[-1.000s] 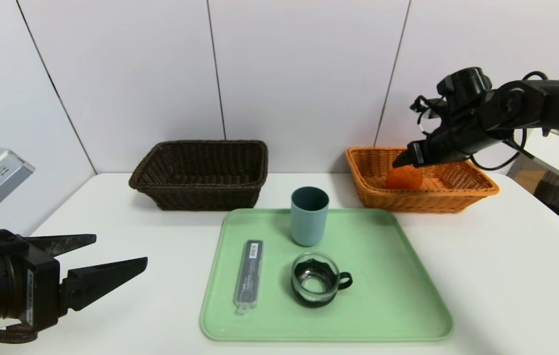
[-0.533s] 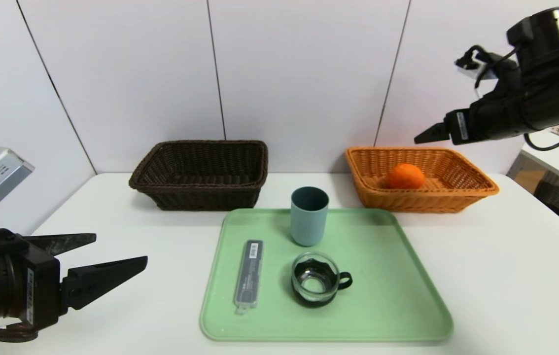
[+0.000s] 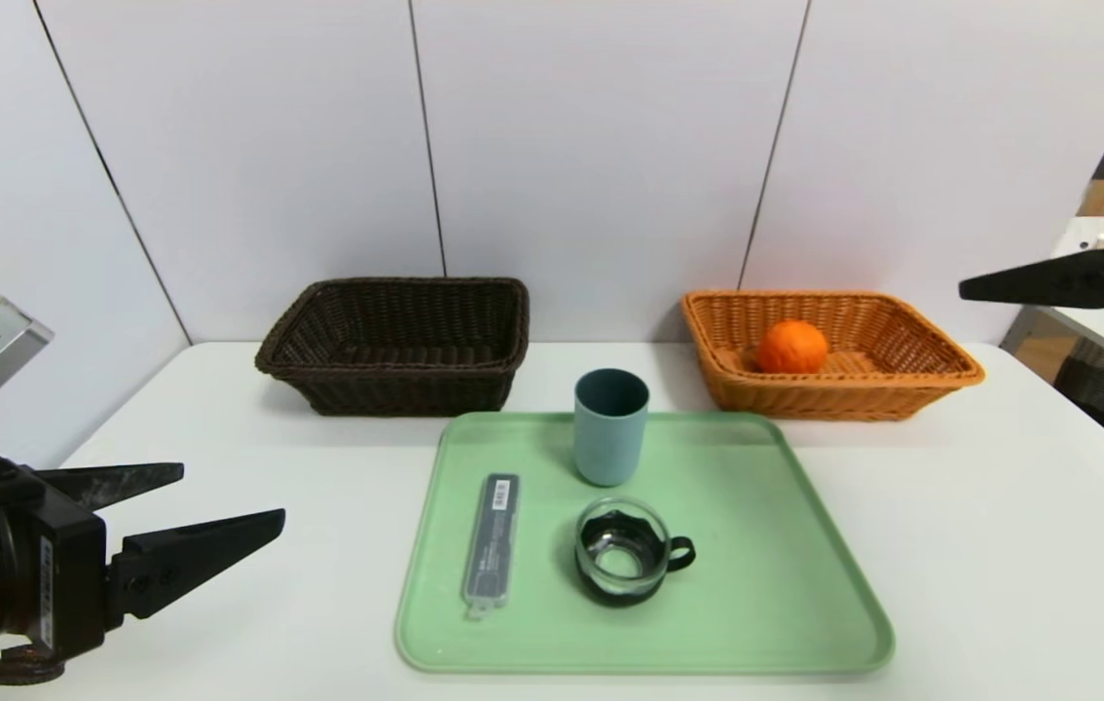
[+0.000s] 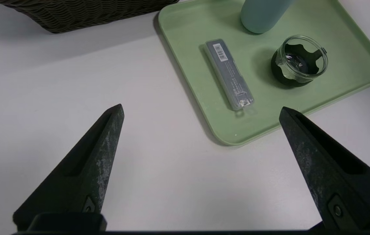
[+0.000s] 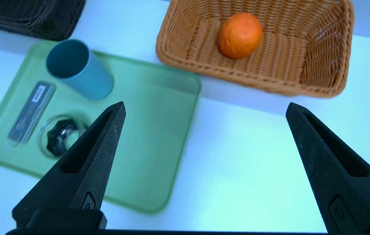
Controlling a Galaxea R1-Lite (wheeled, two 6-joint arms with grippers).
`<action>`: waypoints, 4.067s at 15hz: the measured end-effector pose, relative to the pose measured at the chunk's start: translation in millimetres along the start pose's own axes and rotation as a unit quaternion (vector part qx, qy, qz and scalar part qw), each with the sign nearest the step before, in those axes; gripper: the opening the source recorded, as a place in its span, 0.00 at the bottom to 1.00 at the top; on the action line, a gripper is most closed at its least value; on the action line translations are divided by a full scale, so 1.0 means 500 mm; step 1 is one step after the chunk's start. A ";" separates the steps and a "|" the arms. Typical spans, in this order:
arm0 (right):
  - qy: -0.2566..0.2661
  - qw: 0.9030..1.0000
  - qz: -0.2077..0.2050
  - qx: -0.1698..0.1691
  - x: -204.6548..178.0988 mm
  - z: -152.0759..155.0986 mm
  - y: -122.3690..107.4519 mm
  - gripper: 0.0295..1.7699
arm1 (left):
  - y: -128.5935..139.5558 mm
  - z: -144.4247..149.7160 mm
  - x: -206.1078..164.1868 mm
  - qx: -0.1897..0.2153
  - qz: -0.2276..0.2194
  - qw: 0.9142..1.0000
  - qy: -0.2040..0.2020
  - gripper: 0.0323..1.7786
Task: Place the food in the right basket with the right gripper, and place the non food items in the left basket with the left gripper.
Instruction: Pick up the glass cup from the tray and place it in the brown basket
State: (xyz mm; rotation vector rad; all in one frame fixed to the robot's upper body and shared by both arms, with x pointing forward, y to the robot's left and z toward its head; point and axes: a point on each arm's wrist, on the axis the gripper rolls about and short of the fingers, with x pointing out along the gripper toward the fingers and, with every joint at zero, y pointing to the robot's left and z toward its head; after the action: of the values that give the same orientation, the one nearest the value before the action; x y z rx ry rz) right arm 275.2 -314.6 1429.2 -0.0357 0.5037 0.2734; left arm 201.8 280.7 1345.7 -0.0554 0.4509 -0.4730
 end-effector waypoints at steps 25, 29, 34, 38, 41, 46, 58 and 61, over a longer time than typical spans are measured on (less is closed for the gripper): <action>-0.031 0.999 0.016 -0.008 -0.086 -0.163 0.027 0.96 | -0.163 0.090 0.163 0.042 -0.102 0.993 -0.039 0.95; -0.027 0.999 0.016 -0.011 -0.084 -0.168 0.027 0.96 | -0.201 0.103 0.199 0.046 -0.096 0.994 -0.033 0.95; -0.025 0.999 0.018 -0.015 -0.084 -0.173 0.028 0.96 | -0.230 0.128 0.241 0.052 -0.073 0.996 -0.008 0.95; -0.023 0.999 0.027 -0.022 -0.083 -0.176 0.032 0.96 | -0.247 0.162 0.255 0.045 -0.063 0.997 0.029 0.95; -0.022 0.999 0.030 -0.023 -0.083 -0.177 0.034 0.96 | -0.259 0.198 0.255 0.048 -0.052 0.995 0.072 0.95; -0.019 0.999 0.032 -0.029 -0.081 -0.181 0.035 0.96 | -0.272 0.257 0.240 0.067 -0.031 0.988 0.133 0.95; -0.011 0.999 0.033 -0.031 -0.082 -0.199 0.035 0.96 | -0.268 0.225 0.397 0.064 0.020 0.986 0.155 0.95; -0.009 0.999 0.032 -0.033 -0.082 -0.203 0.035 0.96 | -0.258 0.223 0.420 0.059 0.032 0.986 0.150 0.95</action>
State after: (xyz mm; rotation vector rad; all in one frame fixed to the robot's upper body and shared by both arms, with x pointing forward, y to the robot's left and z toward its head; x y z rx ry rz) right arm 187.9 -318.1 1360.6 -0.0818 0.4776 0.3536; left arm 361.4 65.1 1380.5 0.1463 0.7164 -0.4452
